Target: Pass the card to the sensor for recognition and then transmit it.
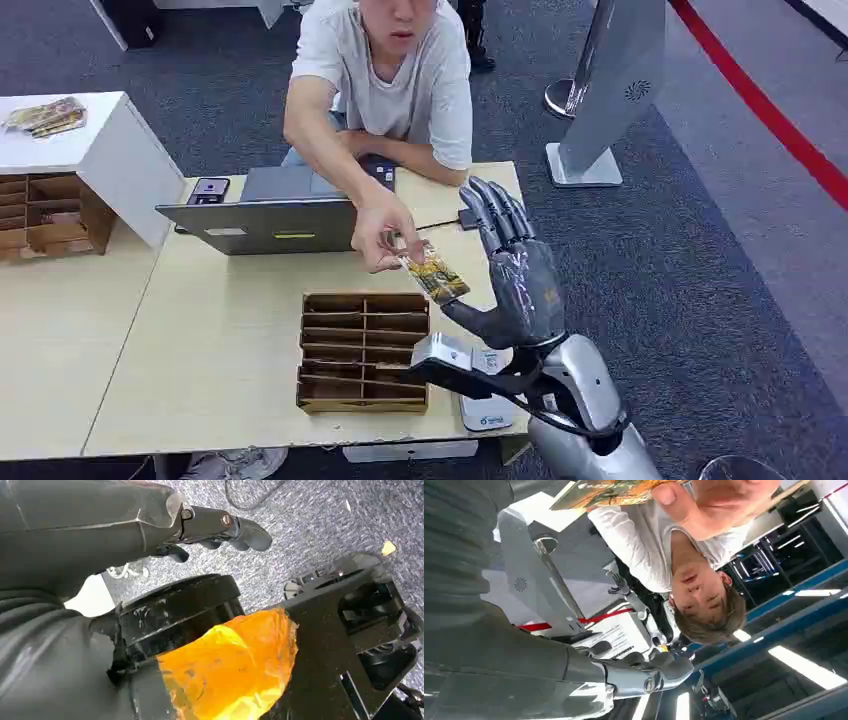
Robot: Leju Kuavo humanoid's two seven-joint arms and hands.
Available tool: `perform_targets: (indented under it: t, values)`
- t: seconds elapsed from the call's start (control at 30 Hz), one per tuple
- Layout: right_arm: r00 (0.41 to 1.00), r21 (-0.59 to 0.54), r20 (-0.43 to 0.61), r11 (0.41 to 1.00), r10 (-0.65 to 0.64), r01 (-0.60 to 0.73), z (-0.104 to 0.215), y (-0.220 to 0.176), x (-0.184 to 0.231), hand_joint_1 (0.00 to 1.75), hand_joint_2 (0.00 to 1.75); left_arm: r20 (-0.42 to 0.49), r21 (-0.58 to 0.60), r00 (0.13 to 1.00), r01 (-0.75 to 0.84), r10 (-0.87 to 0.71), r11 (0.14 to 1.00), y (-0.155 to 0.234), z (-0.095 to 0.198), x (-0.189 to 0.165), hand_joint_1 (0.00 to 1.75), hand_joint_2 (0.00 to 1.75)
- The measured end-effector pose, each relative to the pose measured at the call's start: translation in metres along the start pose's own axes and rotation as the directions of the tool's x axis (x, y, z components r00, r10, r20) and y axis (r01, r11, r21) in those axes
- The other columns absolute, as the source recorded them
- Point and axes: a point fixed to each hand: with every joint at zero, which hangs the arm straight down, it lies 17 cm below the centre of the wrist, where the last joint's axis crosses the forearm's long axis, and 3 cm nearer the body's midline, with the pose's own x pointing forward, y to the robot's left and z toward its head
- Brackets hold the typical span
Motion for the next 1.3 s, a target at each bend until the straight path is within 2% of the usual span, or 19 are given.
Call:
perform_targets:
  t: [0.07, 0.1, 0.13, 0.17, 1.07, 1.3]
  values:
    - [1.000, 0.001, 0.000, 1.000, 0.001, -0.001, -0.0001, 0.0005, -0.0002, 0.00, 1.75, 0.001, -0.001, 1.000, 0.001, -0.001, 1.000, -0.0002, 0.0000, 0.0000, 0.00, 0.00]
    - [1.000, 0.001, -0.001, 1.000, 0.000, 0.000, -0.0001, 0.0007, -0.0004, 1.38, 1.75, 0.001, -0.001, 1.000, 0.003, -0.003, 1.000, -0.0002, 0.0000, 0.0000, 0.00, 0.00]
    - [1.000, 0.002, -0.001, 1.000, -0.001, 0.001, -0.0001, 0.0009, -0.0004, 1.61, 1.75, 0.001, -0.001, 1.000, 0.003, -0.003, 1.000, -0.0002, 0.0000, -0.0001, 0.00, 0.00]
    - [1.000, 0.002, -0.002, 1.000, -0.002, 0.002, -0.0003, 0.0012, -0.0002, 1.73, 1.75, 0.001, -0.001, 1.000, 0.004, -0.004, 1.000, -0.0003, 0.0001, -0.0002, 0.00, 0.00]
    - [1.000, 0.004, 0.004, 1.000, -0.027, 0.027, -0.0017, 0.0020, 0.0028, 1.75, 1.75, 0.001, -0.003, 1.000, 0.014, -0.014, 1.000, -0.0010, 0.0002, -0.0008, 0.00, 0.00]
    - [0.996, 0.016, -0.005, 0.996, -0.086, 0.086, -0.0011, 0.0043, 0.0024, 1.75, 1.75, 0.002, -0.003, 1.000, 0.016, -0.016, 1.000, -0.0009, 0.0002, -0.0008, 0.00, 0.00]
